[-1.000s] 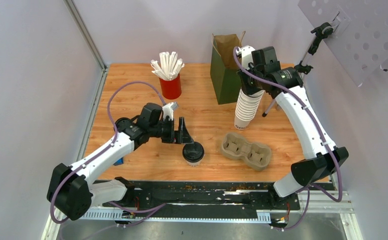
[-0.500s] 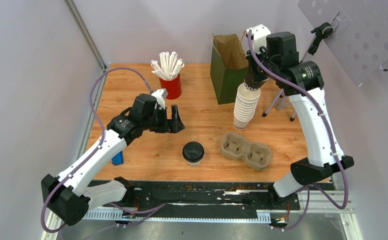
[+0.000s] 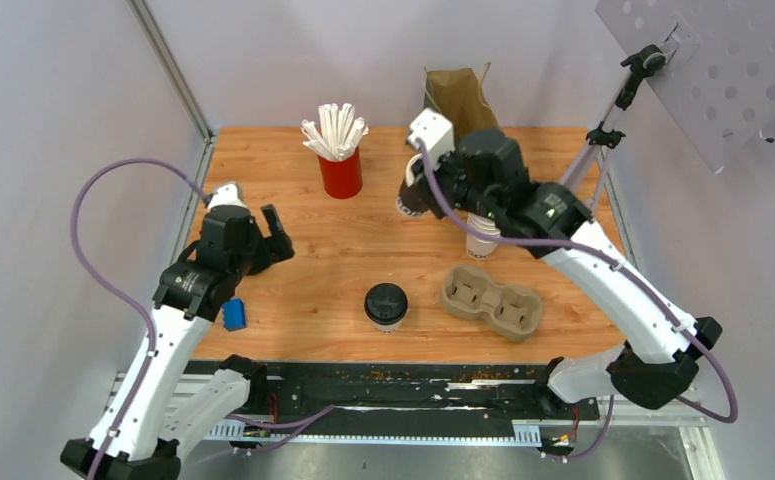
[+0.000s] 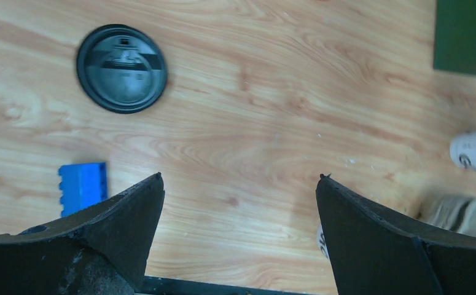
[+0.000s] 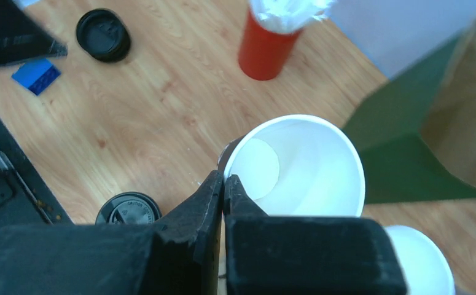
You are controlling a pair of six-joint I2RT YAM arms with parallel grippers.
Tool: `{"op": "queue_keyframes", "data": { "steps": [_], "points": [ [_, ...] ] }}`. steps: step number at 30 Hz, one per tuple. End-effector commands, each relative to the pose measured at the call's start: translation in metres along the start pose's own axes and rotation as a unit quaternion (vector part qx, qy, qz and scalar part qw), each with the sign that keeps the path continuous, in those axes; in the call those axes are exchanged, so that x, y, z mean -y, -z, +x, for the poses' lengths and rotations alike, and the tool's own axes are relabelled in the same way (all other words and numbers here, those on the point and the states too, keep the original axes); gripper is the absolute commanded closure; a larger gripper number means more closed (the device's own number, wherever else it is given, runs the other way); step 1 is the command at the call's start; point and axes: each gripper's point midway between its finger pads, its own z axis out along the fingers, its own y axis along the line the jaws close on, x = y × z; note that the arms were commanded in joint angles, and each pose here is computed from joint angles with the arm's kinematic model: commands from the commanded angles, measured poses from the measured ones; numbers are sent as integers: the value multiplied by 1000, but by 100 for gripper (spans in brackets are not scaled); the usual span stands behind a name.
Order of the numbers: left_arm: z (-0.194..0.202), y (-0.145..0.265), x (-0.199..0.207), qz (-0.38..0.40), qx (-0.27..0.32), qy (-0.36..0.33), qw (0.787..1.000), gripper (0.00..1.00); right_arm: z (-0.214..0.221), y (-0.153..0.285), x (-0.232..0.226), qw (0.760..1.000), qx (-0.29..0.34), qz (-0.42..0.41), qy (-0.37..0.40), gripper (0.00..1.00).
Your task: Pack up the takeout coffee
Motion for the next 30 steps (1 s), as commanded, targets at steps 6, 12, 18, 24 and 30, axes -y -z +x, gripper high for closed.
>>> {"op": "queue_keyframes", "data": {
  "steps": [6, 12, 18, 24, 30],
  "points": [
    [-6, -12, -79, -130, -27, 105, 986, 2, 9, -50, -86, 951, 166, -151, 214, 100],
    [-8, -36, -104, -157, 7, 229, 961, 15, 55, -100, -111, 929, 122, -207, 282, 100],
    [-13, -74, -87, -94, 10, 238, 967, 25, 111, -142, -137, 898, 61, -244, 362, 99],
    [-14, -102, -88, -84, -13, 189, 978, 31, 145, -152, -160, 871, 28, -273, 408, 100],
    [-3, -130, -102, -108, -55, 141, 983, 38, 175, -145, -173, 852, -1, -283, 441, 100]
  ]
}}
